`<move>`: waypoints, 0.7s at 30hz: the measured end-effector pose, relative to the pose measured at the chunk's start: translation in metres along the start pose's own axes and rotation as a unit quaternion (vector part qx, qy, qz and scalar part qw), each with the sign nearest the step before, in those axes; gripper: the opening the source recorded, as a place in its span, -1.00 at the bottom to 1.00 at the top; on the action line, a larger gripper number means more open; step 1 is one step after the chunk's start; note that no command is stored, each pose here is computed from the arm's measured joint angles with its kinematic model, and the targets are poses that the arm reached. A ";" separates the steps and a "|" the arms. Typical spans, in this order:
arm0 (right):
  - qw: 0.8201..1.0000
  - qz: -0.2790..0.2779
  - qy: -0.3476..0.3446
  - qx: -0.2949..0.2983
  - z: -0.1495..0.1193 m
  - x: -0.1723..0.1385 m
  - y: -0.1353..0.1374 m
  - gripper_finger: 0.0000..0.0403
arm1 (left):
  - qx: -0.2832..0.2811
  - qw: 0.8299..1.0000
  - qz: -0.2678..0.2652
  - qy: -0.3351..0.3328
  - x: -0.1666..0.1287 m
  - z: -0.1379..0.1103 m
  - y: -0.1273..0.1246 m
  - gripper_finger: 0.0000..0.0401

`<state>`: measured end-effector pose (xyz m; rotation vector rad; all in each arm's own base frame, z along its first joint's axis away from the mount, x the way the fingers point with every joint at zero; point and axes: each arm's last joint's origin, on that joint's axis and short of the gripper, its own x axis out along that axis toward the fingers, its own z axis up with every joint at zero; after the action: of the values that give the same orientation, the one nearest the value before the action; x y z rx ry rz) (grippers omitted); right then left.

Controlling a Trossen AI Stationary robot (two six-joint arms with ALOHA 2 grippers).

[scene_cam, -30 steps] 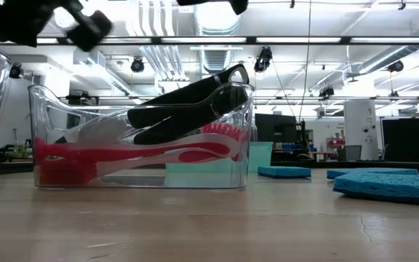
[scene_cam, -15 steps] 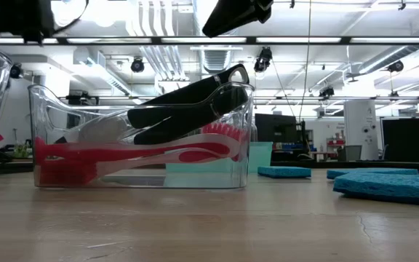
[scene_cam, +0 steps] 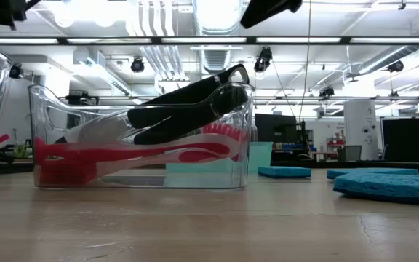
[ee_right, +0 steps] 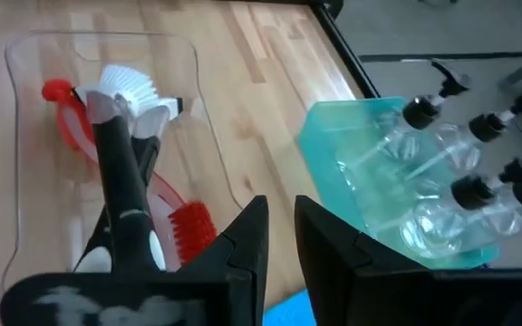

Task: Pick & Place Kitchen Sink Supplies
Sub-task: Put the blue sponge into the bottom transparent bin

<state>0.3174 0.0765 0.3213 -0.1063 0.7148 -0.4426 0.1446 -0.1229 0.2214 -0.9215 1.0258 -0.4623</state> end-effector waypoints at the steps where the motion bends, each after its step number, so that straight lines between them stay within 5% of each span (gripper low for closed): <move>1: 1.000 0.001 -0.001 0.002 -0.001 -0.003 -0.002 -0.74 | 0.000 1.000 0.007 0.001 0.003 0.000 0.001 -0.90; 9: 0.999 -0.011 -0.009 0.038 -0.011 -0.029 -0.027 -0.74 | -0.023 0.999 0.040 0.010 0.020 0.002 0.009 -0.64; 16: 0.996 -0.023 0.001 0.092 -0.033 -0.028 -0.034 -0.70 | -0.011 1.000 -0.015 0.000 0.021 0.006 -0.001 -0.24; 21: 0.993 -0.007 0.029 0.111 -0.047 -0.020 -0.030 -0.64 | -0.016 0.999 -0.036 0.016 0.016 0.004 -0.005 -0.13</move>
<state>0.2629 0.0605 0.3054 0.1116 0.7180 -0.5377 0.1565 -0.1352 0.2176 -0.9834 1.0344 -0.5235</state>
